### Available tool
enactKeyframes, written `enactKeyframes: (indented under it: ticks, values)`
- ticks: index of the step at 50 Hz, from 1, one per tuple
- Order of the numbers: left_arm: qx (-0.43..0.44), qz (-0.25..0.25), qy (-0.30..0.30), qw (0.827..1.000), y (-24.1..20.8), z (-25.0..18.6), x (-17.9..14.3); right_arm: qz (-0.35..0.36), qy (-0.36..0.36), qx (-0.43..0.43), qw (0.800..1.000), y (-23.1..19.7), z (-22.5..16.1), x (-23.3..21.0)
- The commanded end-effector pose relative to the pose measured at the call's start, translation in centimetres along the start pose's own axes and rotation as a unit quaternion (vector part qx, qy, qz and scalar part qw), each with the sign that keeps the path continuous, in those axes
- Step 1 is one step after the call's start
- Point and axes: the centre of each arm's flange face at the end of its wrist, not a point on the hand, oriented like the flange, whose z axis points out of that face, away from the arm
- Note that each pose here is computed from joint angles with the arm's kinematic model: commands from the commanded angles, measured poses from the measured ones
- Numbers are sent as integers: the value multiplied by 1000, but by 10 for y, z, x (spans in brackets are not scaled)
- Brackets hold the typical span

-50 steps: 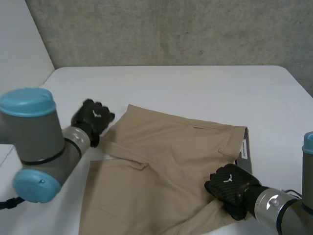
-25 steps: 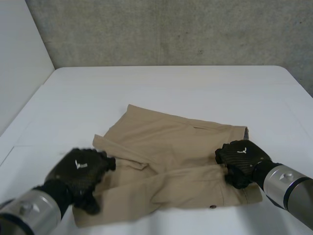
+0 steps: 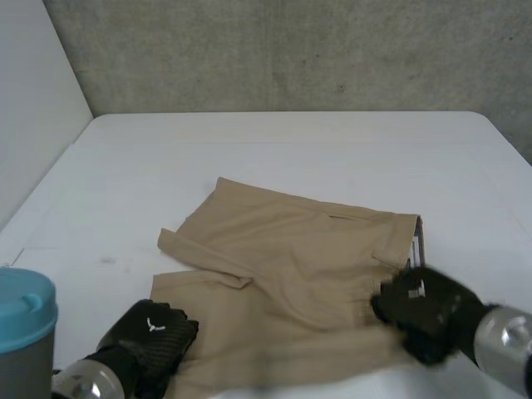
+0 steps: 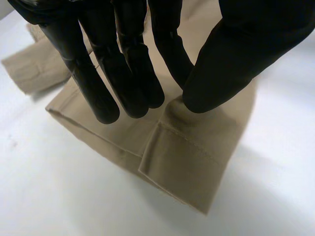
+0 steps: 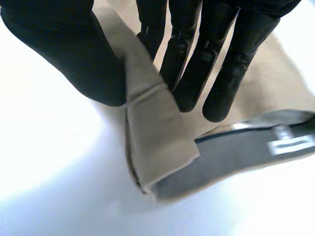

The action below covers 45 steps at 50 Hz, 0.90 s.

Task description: Fold the shorts.

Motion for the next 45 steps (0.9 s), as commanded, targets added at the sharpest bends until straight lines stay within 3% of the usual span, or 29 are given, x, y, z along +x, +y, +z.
enactKeyframes:
  ticks: [1, 13, 21, 33, 40, 45]
  values:
    - [24, 118, 2, 993, -12, -27, 1, -81, -70, -66, 992, 10, -29, -12]
    - [171, 128, -101, 972, -84, 48, -33, 15, 58, -20, 998, 6, 33, 48]
    - [273, 127, -163, 939, -139, 127, -52, -10, 177, 47, 983, -16, 62, 84]
    - [293, 181, -208, 916, -148, 229, -55, -61, 264, 129, 954, -26, 132, 114]
    - [288, 174, -200, 920, -139, 240, -49, -61, 236, 117, 963, -22, 149, 95]
    - [281, 119, -168, 937, -141, 208, -52, -61, 232, 123, 963, -27, 134, 91]
